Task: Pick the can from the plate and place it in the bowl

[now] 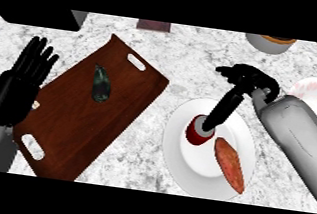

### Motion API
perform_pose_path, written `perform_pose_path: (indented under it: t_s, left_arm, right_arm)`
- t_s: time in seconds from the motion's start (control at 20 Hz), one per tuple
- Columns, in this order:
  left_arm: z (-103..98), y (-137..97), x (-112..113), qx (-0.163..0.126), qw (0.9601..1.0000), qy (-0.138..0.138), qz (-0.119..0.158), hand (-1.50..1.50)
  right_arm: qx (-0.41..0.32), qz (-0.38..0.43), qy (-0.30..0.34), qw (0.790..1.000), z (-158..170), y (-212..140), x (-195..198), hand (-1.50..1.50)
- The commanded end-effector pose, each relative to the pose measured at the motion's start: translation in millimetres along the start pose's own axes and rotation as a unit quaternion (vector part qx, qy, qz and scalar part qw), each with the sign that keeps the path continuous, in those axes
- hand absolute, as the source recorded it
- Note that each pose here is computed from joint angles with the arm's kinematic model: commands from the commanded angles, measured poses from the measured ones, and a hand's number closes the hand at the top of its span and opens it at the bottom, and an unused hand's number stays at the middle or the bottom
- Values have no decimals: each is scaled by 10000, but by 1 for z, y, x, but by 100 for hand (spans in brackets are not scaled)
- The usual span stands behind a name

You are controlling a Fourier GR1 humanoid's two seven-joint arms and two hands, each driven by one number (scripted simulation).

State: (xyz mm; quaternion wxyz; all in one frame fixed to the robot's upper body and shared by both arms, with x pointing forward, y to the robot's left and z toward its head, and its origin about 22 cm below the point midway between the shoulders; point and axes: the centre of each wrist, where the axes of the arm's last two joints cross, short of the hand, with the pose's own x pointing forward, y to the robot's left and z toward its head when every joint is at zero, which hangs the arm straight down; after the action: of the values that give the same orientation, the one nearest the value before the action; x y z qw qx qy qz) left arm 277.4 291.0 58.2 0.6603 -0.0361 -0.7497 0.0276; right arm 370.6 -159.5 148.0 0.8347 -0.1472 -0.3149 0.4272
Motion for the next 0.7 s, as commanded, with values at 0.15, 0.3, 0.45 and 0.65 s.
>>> perform_pose_path:
  t_s: [0.15,0.3,0.45,0.65]
  left_arm:
    - [-2,12,3,17,10000,19,5,0]
    - [8,-1,1,45,10000,46,-37,0]
    - [8,-8,3,-55,9999,-8,156,0]
    - [7,13,0,-33,10000,63,4,0]
  right_arm:
    - [-438,229,549,9973,17,36,-2,-150]
    - [-667,228,520,9962,15,32,-8,-150]
    - [-671,350,427,9962,-13,64,-20,-150]
    - [-726,296,385,9962,-11,59,-33,-150]
